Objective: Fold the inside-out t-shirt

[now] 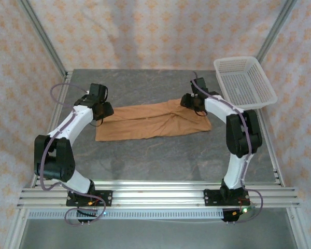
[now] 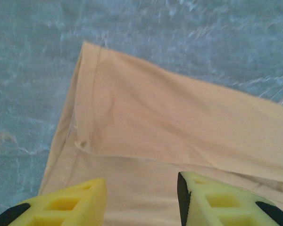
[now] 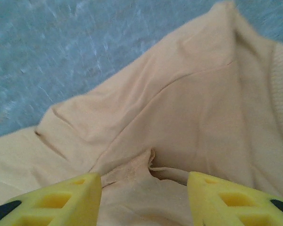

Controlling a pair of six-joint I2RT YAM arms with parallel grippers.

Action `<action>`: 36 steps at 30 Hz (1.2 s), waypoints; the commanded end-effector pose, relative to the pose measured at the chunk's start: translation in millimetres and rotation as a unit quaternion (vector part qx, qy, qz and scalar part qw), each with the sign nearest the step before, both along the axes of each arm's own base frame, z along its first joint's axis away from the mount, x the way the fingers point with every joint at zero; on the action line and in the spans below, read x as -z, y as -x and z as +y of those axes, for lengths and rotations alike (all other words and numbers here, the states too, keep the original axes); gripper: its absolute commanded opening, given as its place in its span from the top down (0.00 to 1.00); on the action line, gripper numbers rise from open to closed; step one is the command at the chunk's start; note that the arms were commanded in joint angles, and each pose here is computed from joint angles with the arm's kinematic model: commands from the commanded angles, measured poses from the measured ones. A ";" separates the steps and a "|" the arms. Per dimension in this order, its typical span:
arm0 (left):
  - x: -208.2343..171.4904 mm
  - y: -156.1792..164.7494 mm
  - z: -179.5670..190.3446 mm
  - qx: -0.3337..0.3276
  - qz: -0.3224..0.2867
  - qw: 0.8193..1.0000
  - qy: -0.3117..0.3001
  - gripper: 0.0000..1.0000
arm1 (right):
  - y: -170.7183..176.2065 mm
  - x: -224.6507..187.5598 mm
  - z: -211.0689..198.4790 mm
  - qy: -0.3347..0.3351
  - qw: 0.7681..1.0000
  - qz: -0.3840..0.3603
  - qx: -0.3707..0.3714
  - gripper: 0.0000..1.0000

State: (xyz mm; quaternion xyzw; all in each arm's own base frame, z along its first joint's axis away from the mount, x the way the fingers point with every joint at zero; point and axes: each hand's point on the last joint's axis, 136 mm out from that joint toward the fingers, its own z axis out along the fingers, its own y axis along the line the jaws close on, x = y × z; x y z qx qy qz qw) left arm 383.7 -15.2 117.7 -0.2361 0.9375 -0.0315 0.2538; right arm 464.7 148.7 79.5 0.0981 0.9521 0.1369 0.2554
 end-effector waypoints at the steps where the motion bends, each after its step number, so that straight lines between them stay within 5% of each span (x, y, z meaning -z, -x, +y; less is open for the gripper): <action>1: 9.9 -0.6 -8.3 0.002 0.002 1.000 0.012 0.56 | 5.8 7.3 -2.9 0.043 0.999 0.022 -0.012 0.49; 9: 18.5 -0.4 -11.2 0.007 0.014 1.000 0.012 0.58 | 2.6 21.7 0.3 0.054 0.998 0.034 -0.019 0.56; 16: 16.7 0.0 -11.3 0.010 0.015 1.000 0.008 0.60 | 5.9 15.9 3.0 0.058 0.997 0.032 -0.029 1.00; 23: 17.1 2.1 -13.4 0.012 0.017 1.000 0.009 0.61 | 27.2 -2.6 5.8 0.068 0.997 0.023 -0.042 1.00; 33: 14.7 5.0 -21.0 0.016 0.015 1.000 0.010 0.62 | 101.4 9.0 45.2 0.040 0.997 0.038 -0.059 1.00; 36: 13.4 8.2 -20.1 0.017 0.017 1.000 0.005 0.62 | 121.8 14.9 50.1 0.032 0.998 0.042 -0.041 0.87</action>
